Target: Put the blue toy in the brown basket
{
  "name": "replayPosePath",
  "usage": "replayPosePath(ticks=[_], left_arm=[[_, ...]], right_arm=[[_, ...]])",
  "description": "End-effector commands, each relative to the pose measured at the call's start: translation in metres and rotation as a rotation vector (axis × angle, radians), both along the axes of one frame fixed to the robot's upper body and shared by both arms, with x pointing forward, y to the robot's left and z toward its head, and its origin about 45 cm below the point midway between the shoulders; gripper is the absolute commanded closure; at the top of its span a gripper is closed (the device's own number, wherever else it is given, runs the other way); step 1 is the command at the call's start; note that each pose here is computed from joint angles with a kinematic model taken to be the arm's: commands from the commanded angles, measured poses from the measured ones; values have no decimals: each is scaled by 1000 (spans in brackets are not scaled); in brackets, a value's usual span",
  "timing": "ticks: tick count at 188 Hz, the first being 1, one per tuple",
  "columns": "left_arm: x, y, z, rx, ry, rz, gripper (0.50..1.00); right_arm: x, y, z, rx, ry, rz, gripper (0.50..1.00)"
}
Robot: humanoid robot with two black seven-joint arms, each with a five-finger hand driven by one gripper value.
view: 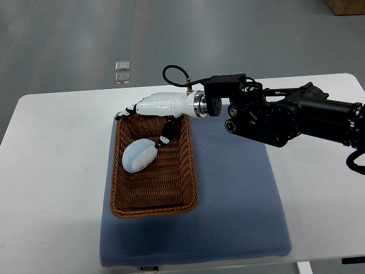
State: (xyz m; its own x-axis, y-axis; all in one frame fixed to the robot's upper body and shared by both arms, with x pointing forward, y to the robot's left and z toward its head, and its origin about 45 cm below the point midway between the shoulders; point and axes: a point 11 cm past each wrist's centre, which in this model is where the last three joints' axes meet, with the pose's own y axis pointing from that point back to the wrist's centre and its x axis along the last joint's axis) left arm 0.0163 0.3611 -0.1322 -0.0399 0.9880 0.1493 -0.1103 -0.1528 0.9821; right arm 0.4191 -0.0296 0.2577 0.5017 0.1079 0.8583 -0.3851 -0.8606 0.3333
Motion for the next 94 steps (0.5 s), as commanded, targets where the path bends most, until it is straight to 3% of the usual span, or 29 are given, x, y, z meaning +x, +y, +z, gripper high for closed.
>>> replayPosePath(ticks=[1, 63, 94], left_arm=[[0, 0, 0, 0, 0, -1, 500], [0, 0, 0, 0, 0, -1, 500], [0, 0, 0, 0, 0, -1, 500]], right_arm=[[8, -11, 4, 77, 23, -69, 593], [53, -118, 9, 479, 251, -568, 593], [64, -175, -6, 707, 357, -813, 593]])
